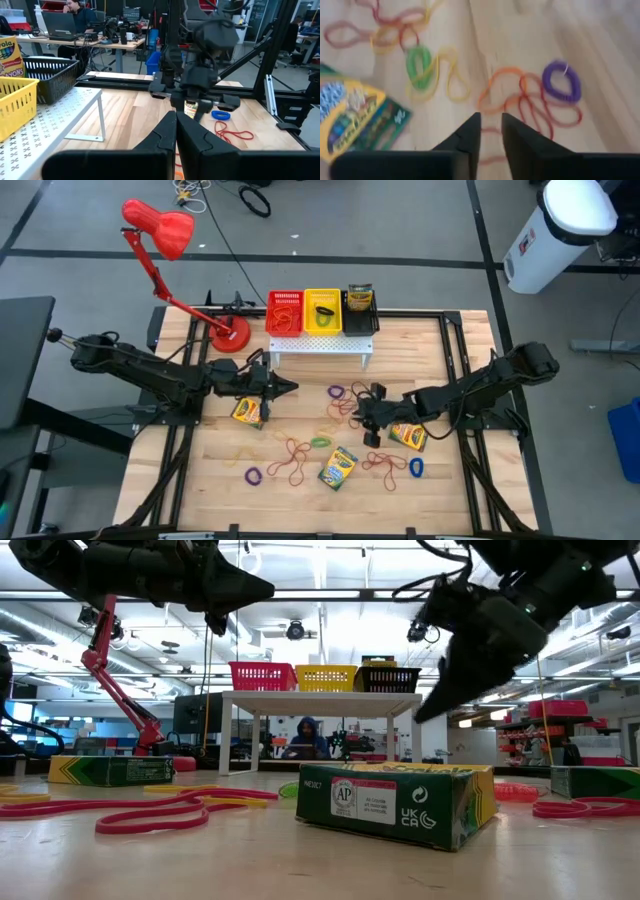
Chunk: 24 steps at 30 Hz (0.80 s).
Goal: Pick & Place Office Desk Supplies
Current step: Put the orange spring keychain into the yellow bin on the shelf
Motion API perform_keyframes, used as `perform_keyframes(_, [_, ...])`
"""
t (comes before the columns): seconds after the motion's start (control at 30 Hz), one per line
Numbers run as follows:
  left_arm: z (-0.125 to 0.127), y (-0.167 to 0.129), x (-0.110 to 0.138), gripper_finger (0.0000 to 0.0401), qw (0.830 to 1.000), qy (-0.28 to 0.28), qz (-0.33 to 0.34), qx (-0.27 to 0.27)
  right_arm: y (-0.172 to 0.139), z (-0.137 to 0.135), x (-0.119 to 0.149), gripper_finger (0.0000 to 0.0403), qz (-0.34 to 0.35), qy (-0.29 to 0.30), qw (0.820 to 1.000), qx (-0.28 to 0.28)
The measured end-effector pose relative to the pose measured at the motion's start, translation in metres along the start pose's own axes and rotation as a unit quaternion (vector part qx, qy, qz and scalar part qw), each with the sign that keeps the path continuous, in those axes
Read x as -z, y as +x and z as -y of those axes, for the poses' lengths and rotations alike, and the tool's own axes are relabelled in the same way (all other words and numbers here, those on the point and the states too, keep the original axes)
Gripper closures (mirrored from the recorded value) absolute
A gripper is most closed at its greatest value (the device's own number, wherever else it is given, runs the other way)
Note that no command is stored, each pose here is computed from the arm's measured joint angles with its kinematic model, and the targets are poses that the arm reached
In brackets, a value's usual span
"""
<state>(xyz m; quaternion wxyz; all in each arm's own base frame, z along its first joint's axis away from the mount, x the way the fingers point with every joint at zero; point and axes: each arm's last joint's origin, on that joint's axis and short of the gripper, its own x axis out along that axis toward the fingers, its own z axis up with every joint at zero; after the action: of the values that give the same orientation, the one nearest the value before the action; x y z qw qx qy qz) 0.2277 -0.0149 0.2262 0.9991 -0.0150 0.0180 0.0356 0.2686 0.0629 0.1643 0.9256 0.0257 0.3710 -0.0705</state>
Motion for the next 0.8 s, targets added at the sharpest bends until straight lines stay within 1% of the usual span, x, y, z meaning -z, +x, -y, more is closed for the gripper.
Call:
perform_keyframes(0.17, [0.000,0.000,0.000,0.0389,1.000,0.000,0.000,0.000,-0.001,0.000,0.011,0.0259,-0.078,-0.001,0.997,0.001])
perform_keyframes(0.3, [0.000,0.000,0.000,0.0389,1.000,0.000,0.000,0.000,-0.002,0.001,0.019,0.0240,-0.123,0.030,0.992,-0.007])
perform_keyframes(0.5, [0.000,0.000,0.000,0.0389,1.000,0.000,0.000,0.000,0.006,0.000,0.026,0.0246,-0.145,0.031,0.989,-0.015])
perform_keyframes(0.6, [0.000,0.000,0.000,0.0389,1.000,0.000,0.000,0.000,0.014,-0.001,0.034,0.0254,-0.168,0.021,0.986,-0.008])
perform_keyframes(0.8, [0.000,0.000,0.000,0.0389,1.000,0.000,0.000,0.000,0.018,-0.002,0.036,0.0275,-0.178,0.008,0.984,-0.022])
